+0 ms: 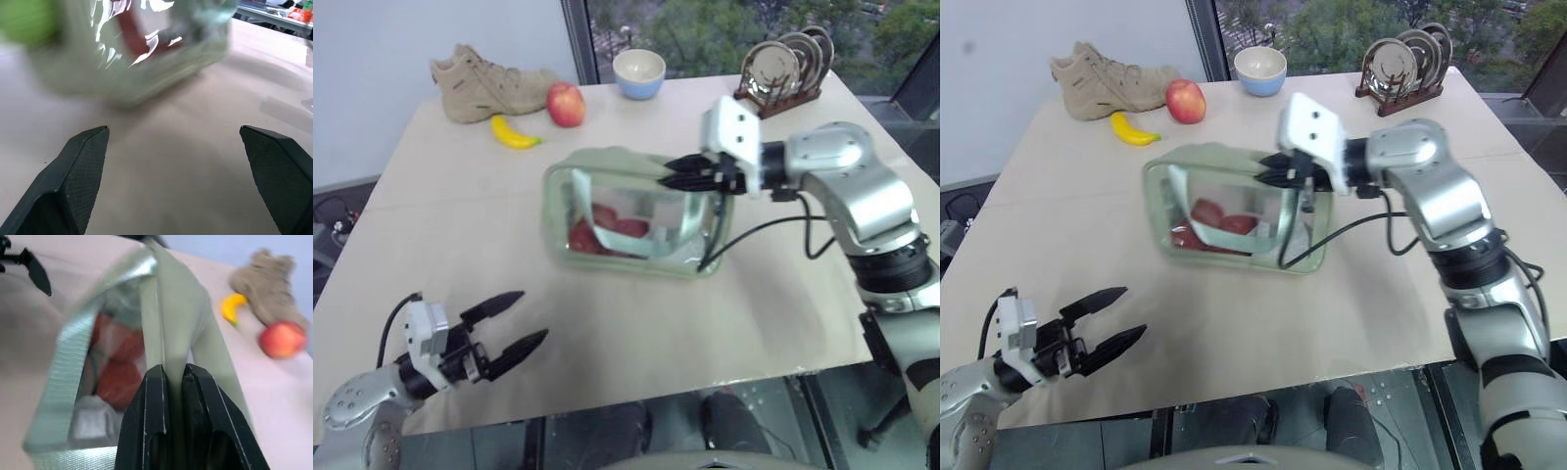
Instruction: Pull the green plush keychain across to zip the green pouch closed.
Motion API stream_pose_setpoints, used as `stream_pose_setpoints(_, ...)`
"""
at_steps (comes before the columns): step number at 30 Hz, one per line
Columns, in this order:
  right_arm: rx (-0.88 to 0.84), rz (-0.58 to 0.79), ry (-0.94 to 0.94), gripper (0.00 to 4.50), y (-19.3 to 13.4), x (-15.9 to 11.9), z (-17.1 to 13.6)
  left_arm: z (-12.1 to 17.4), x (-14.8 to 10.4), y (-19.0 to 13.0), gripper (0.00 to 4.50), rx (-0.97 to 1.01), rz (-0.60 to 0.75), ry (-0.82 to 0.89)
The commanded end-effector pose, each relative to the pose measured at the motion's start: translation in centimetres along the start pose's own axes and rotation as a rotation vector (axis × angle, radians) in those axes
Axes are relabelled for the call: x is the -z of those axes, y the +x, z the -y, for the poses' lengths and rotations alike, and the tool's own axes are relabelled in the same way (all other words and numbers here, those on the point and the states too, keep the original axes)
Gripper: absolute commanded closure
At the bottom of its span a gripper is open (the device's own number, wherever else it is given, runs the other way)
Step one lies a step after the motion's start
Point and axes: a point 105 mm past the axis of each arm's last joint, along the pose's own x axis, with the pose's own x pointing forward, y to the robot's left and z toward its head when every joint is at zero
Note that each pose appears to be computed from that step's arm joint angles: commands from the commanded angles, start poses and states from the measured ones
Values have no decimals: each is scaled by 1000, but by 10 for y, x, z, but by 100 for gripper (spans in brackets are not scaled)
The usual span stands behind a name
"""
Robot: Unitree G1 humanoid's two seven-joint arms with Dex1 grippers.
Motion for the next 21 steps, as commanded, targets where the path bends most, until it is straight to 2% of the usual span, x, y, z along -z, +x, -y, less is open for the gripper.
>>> stream_pose_setpoints(1,68,33,-138,445,-28,-11,12,-4,-6,8,0,-7,33,10)
stream_pose_setpoints(7,94,-55,-303,445,-47,13,2,-10,-12,28,0,-18,89,-14)
stream_pose_setpoints(13,30,-111,-329,445,-48,46,-32,-8,-8,55,0,-26,77,-34)
stream_pose_setpoints(21,90,-100,-287,445,-48,43,-32,-11,-16,106,0,-63,66,30)
